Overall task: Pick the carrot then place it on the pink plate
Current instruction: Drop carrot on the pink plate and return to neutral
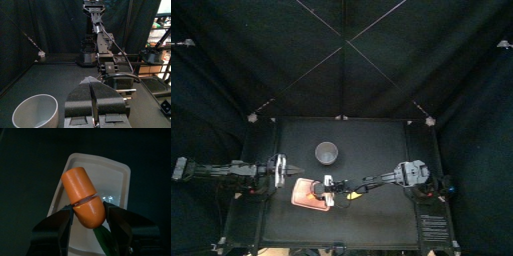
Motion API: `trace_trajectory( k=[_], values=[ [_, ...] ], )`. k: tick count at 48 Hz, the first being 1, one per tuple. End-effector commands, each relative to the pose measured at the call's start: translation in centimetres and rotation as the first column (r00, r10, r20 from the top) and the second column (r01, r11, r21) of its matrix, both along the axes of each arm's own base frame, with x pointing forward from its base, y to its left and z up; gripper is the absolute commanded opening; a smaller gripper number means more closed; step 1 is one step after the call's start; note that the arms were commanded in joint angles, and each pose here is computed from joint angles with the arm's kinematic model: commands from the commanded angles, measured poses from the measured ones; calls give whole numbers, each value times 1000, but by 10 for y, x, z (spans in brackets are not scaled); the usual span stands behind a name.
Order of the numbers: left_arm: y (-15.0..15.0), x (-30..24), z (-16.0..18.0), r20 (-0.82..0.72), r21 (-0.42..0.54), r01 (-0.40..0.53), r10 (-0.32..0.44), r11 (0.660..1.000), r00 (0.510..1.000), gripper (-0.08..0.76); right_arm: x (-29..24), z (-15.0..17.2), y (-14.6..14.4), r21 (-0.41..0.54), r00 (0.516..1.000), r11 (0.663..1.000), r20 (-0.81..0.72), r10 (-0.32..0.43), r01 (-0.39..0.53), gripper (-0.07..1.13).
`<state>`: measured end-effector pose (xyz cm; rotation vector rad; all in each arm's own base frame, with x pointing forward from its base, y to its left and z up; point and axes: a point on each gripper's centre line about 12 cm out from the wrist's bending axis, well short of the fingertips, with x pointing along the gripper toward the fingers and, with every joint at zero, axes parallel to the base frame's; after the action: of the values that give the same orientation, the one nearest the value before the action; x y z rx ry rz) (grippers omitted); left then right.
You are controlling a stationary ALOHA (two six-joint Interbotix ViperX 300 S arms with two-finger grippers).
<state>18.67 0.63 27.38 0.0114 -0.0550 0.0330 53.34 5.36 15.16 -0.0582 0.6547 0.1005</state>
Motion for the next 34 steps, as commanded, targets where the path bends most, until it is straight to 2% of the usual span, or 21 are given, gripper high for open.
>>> trace_trajectory(
  k=[1, 10, 19, 34],
  values=[
    [0, 1, 5, 15, 5, -2, 2, 1000, 1000, -31, 4, 24, 3, 13, 998, 1000, 62, 0, -1, 837],
    [0, 1, 3, 11, 5, -2, 2, 1000, 1000, -31, 1, 39, 4, 3, 996, 1000, 89, 10, -11, 976],
    [0, 1, 3, 11, 5, -2, 2, 1000, 1000, -31, -10, 49, -3, -7, 996, 1000, 87, 5, -4, 999],
    [0, 0, 4, 12, 5, -2, 2, 1000, 1000, -31, -70, 110, -53, -43, 978, 997, 199, -61, 71, 999]
  ],
)
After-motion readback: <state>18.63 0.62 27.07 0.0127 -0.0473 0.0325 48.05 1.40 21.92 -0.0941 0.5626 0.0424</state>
